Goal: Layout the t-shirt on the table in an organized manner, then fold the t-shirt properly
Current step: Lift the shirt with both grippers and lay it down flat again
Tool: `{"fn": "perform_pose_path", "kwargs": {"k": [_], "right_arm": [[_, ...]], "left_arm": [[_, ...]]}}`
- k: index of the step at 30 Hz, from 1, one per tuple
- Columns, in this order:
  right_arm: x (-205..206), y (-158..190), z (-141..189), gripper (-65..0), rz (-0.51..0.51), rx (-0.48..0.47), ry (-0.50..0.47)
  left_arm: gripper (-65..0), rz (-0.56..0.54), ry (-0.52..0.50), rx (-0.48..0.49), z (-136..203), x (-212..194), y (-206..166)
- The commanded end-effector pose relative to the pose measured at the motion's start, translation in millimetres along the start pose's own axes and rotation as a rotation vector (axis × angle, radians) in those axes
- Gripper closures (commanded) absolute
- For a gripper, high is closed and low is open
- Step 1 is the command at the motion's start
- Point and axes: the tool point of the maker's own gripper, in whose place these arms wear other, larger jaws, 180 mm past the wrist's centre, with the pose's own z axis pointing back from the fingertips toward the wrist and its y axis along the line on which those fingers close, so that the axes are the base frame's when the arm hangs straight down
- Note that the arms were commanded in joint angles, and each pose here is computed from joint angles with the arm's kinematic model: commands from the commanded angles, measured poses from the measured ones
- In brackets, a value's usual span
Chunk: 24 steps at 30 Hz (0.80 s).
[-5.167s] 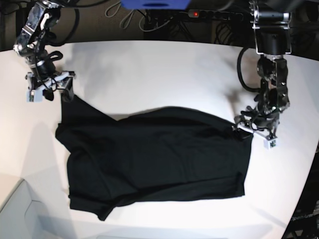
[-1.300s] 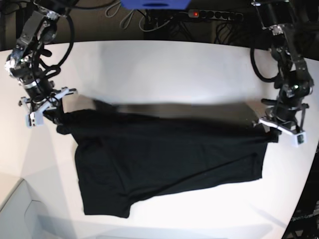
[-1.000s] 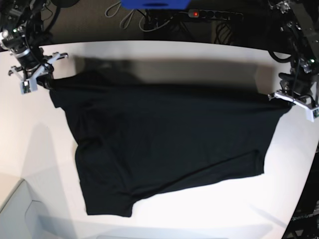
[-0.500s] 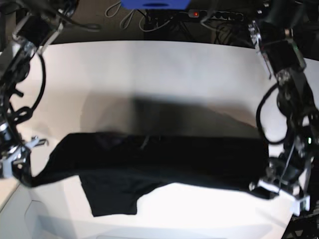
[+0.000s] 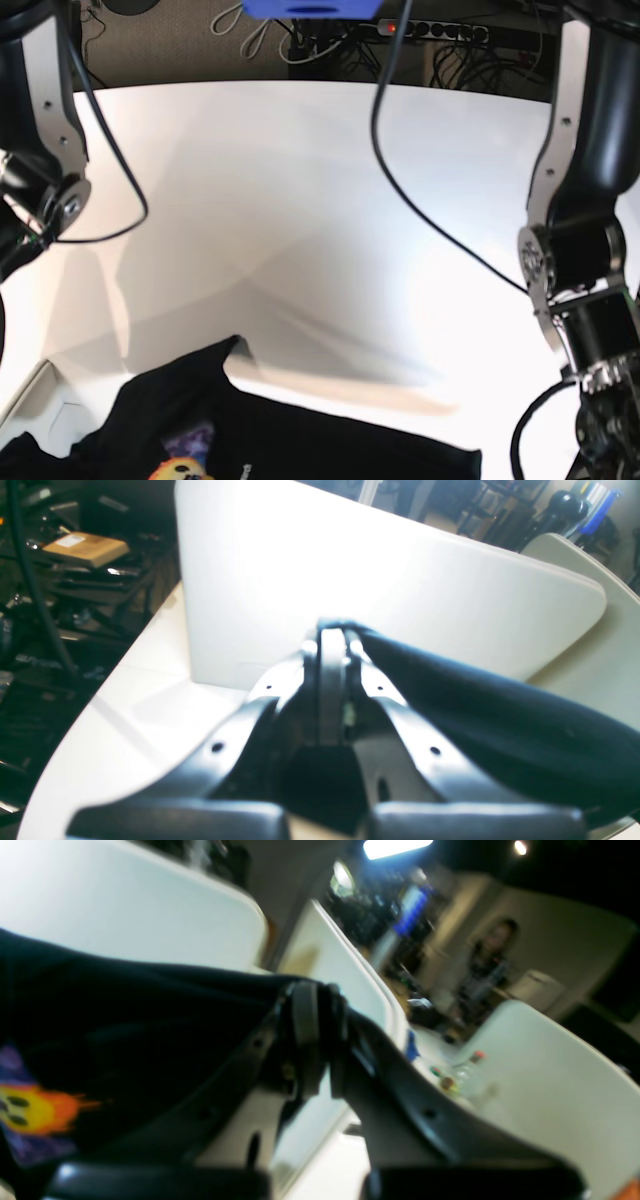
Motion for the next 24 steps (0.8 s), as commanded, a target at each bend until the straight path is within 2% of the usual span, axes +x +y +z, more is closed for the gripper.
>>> {"fn": "perform_pose_path", "kwargs": {"k": [1,3,7,9,13,15,20,24], "right_arm": [[5.2,-4.1,7.9,0.0,0.013,-0.015,-0.025],[-20.9,8.8,25.1,0.0,0.024,0.005,0.021],[-78.1,64.0,64.3,0.0,-0.046,0.116,0.116],[-111.2,88.9,90.2,0.0,-0.096,0.160,0.193],[-168.9,128.0,145.4,0.0,-0.259,0.226,0.316],[-191.5,150.1,174.2,0.0,-0.323,0.263,0.372],[-230.6,188.1,244.3,0.0,-0.421,0.309,0.518],[-253.5,203.3,289.4,0.0,-0.435,0.354,0.646]], "left_arm": [[-0.1,-0.009,-0.050,0.008,7.9,12.6,3.0],[-0.1,-0.033,0.004,0.028,18.9,-19.5,14.4],[-0.1,-0.091,0.140,0.086,50.8,-107.5,46.1],[-0.1,-0.086,0.193,0.124,75.9,-145.4,64.6],[-0.1,-0.075,0.327,0.202,128.4,-218.0,97.9],[-0.1,-0.051,0.392,0.215,153.2,-248.3,106.9],[-0.1,0.053,0.514,0.236,206.9,-298.6,125.8],[-0.1,0.050,0.603,0.276,228.5,-329.1,140.5]]}}
